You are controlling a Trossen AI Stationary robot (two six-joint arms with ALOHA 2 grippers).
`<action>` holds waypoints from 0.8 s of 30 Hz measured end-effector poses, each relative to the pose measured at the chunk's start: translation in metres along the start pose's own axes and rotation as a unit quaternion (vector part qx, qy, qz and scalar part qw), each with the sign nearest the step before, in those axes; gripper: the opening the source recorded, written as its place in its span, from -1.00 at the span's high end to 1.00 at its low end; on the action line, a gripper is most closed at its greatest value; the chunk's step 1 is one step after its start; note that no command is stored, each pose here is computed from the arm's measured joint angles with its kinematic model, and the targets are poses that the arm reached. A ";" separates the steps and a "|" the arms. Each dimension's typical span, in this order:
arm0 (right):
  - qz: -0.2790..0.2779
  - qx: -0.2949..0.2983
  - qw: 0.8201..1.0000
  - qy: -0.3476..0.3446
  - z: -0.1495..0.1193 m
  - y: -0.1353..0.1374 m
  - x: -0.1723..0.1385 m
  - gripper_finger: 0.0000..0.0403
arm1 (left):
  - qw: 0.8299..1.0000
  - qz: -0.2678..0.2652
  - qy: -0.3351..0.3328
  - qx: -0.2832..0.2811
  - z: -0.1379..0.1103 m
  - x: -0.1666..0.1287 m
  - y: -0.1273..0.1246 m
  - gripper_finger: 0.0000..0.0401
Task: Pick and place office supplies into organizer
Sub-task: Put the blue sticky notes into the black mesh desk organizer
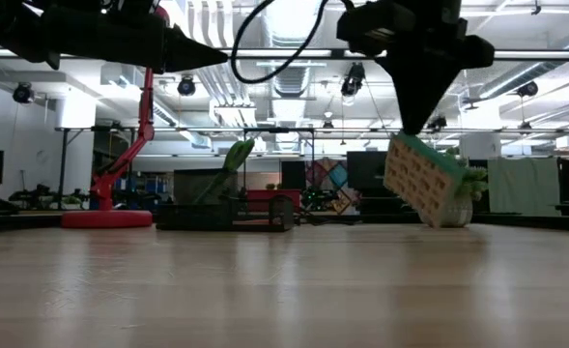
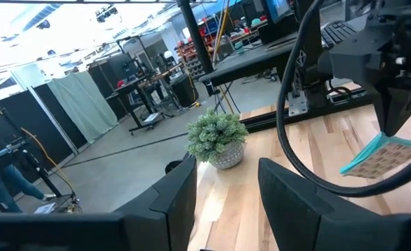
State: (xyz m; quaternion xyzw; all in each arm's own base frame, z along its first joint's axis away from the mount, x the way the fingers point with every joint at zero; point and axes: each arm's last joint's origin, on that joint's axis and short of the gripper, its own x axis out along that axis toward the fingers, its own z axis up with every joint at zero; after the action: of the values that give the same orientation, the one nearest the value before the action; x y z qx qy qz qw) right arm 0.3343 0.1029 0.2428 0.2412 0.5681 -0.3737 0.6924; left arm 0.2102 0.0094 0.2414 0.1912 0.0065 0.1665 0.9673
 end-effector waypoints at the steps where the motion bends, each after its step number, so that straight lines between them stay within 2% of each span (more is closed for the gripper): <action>1: 0.000 -0.001 1.000 -0.006 0.001 0.000 -0.001 0.96 | 1.000 0.000 0.000 0.000 0.000 0.000 0.000 0.30; 7: 0.008 -0.020 0.999 -0.034 0.017 -0.001 -0.008 0.96 | 1.000 0.001 0.001 0.000 0.000 0.000 0.000 0.30; 17: 0.027 -0.050 0.995 -0.083 0.059 -0.009 -0.024 0.96 | 0.997 0.059 0.043 0.010 -0.005 0.000 0.003 0.30; 21: 0.027 -0.066 0.992 -0.101 0.067 -0.010 -0.029 0.96 | 0.996 0.053 0.063 0.019 -0.006 -0.004 0.003 0.30; 24: 0.037 -0.103 0.987 -0.118 0.069 -0.007 -0.030 0.96 | 0.996 0.048 0.074 0.017 -0.006 -0.010 0.006 0.30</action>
State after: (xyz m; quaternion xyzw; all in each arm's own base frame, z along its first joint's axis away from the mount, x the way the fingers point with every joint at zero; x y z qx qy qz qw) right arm 0.3686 0.0541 0.2884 0.1436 0.5084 -0.3130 0.7893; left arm 0.1985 0.0133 0.2378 0.1951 0.0718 0.2266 0.9515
